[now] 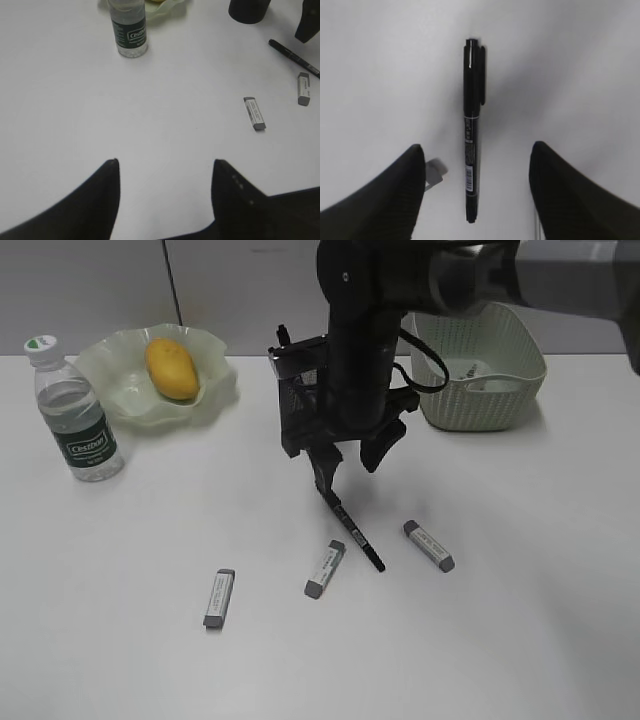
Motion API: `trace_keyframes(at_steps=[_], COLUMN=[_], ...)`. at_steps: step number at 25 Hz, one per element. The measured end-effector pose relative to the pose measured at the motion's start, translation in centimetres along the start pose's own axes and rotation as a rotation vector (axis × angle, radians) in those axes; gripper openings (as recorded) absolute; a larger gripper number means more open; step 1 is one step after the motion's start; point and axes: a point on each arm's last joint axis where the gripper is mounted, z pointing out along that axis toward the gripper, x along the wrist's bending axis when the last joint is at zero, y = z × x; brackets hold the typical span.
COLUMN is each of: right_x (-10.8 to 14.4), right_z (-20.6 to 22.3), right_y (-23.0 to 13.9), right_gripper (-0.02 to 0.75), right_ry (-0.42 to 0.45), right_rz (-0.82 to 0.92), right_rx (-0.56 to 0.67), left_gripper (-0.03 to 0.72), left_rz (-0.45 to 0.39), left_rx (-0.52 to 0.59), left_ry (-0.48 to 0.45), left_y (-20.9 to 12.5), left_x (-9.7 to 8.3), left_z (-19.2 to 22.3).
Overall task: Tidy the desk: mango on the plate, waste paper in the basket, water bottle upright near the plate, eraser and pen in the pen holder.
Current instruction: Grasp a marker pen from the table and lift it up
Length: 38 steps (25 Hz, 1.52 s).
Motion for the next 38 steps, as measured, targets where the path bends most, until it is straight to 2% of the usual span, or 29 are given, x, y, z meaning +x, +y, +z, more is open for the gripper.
trace_keyframes(at_steps=[18,26,30,36,38], right_x=[0.3,0.2,0.2,0.3,0.3], right_z=[4.3,6.0,6.1,6.1,5.9], right_y=[1.6,1.7,1.7,1.6,1.8], right_gripper=[0.501,0.458,0.382,0.151,0.145], right_ry=[-0.002,-0.011,-0.011,-0.012,-0.019], right_rz=[0.042,0.041,0.041,0.027,0.006], right_rx=[-0.023,0.002,0.006,0.010,0.008], left_gripper=[0.446,0.445,0.445,0.445,0.445], left_rz=[0.000,0.000,0.000,0.000,0.000], left_rx=[0.001,0.001,0.001,0.001,0.001], left_ry=[0.000,0.000,0.000,0.000,0.000], left_y=[0.0,0.0,0.0,0.0,0.0], left_x=[0.0,0.0,0.0,0.0,0.0], left_z=[0.0,0.0,0.0,0.0,0.0])
